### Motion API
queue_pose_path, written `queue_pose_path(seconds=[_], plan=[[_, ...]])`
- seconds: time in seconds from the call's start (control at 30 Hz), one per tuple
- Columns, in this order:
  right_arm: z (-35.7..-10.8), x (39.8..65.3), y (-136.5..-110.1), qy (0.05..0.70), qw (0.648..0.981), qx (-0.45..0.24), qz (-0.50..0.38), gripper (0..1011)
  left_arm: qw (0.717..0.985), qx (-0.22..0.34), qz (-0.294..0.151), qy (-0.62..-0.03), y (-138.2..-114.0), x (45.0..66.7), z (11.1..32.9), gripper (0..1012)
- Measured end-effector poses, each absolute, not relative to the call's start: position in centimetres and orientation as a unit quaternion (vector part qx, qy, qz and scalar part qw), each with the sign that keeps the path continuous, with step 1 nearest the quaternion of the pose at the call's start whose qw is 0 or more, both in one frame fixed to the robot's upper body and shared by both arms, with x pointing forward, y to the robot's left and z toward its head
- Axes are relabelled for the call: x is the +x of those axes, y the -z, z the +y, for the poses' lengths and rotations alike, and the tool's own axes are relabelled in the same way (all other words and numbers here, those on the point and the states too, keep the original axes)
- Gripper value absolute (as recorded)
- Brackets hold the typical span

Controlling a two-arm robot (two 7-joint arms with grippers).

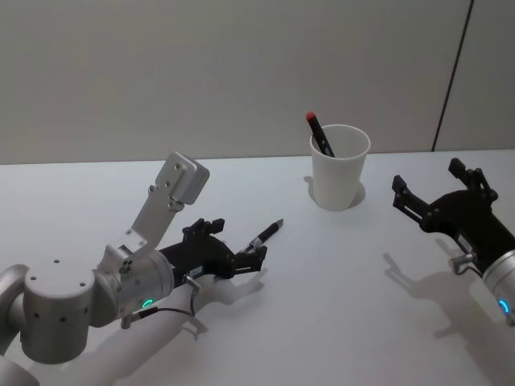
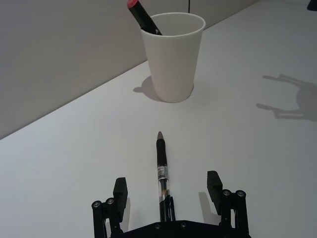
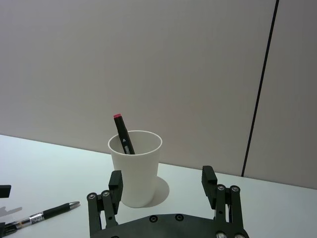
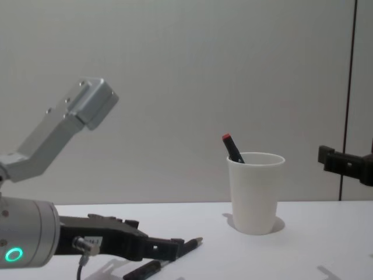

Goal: Place the pen into the pen holder.

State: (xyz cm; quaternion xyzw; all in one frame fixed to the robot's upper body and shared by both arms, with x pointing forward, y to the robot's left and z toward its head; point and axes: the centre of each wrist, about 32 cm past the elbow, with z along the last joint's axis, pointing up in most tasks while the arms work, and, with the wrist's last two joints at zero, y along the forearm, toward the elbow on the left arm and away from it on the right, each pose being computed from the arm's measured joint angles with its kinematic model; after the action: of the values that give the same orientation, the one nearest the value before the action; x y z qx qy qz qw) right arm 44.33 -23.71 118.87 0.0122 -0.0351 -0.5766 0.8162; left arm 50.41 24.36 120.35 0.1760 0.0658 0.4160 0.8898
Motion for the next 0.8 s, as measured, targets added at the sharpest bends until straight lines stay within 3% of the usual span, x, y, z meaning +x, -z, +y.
queue_pose_path(seconds=[0.8], plan=[[-23.71, 44.33, -118.87, 0.577, 0.816, 0.012, -0.035, 1001, 0.869, 0.209, 0.105, -0.436, -119.71, 50.91, 23.65, 1001]])
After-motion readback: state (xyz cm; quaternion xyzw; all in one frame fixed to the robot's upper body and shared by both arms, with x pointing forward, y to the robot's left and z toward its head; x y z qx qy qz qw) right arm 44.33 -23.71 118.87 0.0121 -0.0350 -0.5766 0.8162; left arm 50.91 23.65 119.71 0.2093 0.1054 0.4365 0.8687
